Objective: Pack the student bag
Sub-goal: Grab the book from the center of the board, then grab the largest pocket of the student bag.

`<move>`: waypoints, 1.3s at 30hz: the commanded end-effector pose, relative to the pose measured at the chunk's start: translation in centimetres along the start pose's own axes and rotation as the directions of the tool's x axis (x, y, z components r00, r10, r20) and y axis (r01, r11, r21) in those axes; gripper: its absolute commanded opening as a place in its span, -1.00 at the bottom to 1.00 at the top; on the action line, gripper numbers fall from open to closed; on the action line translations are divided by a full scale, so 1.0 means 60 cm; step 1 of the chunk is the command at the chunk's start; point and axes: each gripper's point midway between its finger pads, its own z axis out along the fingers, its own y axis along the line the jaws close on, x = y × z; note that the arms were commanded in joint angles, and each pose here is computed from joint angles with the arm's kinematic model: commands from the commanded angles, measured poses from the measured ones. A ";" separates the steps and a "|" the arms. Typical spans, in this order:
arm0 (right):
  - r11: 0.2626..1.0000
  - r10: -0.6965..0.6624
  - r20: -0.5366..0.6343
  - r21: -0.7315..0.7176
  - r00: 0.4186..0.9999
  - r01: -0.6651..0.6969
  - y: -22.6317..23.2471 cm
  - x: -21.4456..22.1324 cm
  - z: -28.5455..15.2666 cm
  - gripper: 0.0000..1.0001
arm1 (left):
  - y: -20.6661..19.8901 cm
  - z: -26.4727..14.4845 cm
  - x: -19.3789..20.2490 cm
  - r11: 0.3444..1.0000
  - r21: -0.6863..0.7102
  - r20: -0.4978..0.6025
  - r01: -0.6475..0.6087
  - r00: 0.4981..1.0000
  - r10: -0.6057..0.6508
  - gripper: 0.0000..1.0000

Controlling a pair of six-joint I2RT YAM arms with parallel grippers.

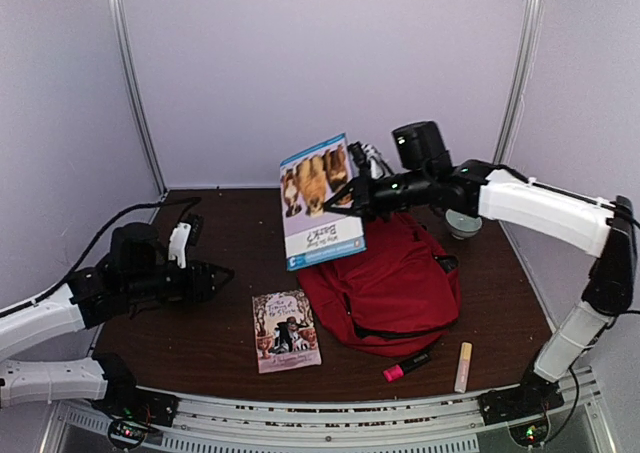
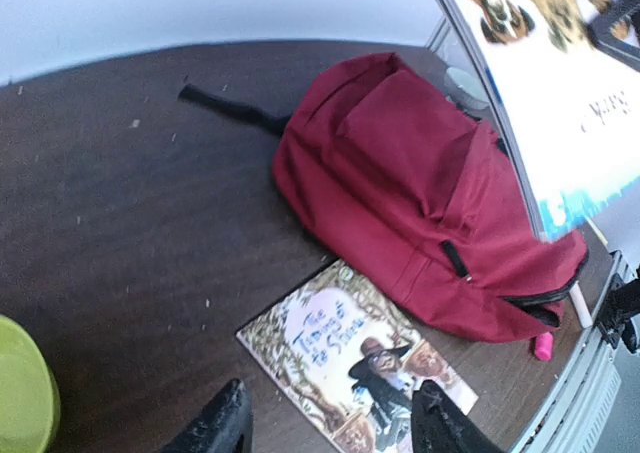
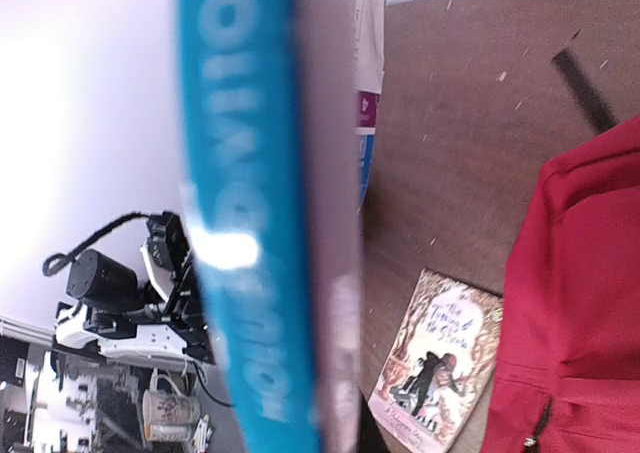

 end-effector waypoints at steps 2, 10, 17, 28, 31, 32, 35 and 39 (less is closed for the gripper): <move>0.979 -0.033 0.146 0.204 0.989 0.003 -0.101 -0.022 -0.160 -1.00 | -0.090 0.018 -0.042 0.961 0.069 -0.055 -0.267 0.961 0.271 0.14; 0.922 0.001 0.271 0.372 0.963 -0.106 -0.229 0.017 -0.322 -1.00 | -0.434 0.182 0.009 0.627 0.488 -0.142 -0.607 0.653 0.744 -0.01; 0.831 -0.038 0.275 0.543 0.961 -0.123 -0.297 0.072 -0.402 -1.00 | -0.538 0.301 0.087 0.509 0.557 -0.156 -0.656 0.520 0.840 0.14; 0.762 -0.208 0.428 0.635 0.880 -0.128 -0.266 0.066 -0.491 -1.00 | -0.507 0.392 0.110 0.513 0.441 -0.232 -0.736 0.459 0.858 0.17; 0.776 -0.207 0.429 0.619 0.879 -0.120 -0.259 0.066 -0.489 -1.00 | -0.481 0.399 0.098 0.515 0.361 -0.270 -0.778 0.441 0.856 -0.03; 0.779 -0.207 0.429 0.616 0.879 -0.118 -0.257 0.067 -0.489 -1.00 | -0.474 0.401 0.094 0.512 0.337 -0.279 -0.790 0.435 0.856 -0.09; 0.791 -0.204 0.434 0.602 0.878 -0.113 -0.251 0.067 -0.487 -1.00 | -0.455 0.405 0.079 0.499 0.276 -0.302 -0.821 0.419 0.857 -0.68; 0.817 -0.213 0.447 0.570 0.869 -0.093 -0.225 0.062 -0.491 -1.00 | -0.435 0.386 -0.001 0.590 0.157 -0.294 -0.792 0.533 0.793 -1.00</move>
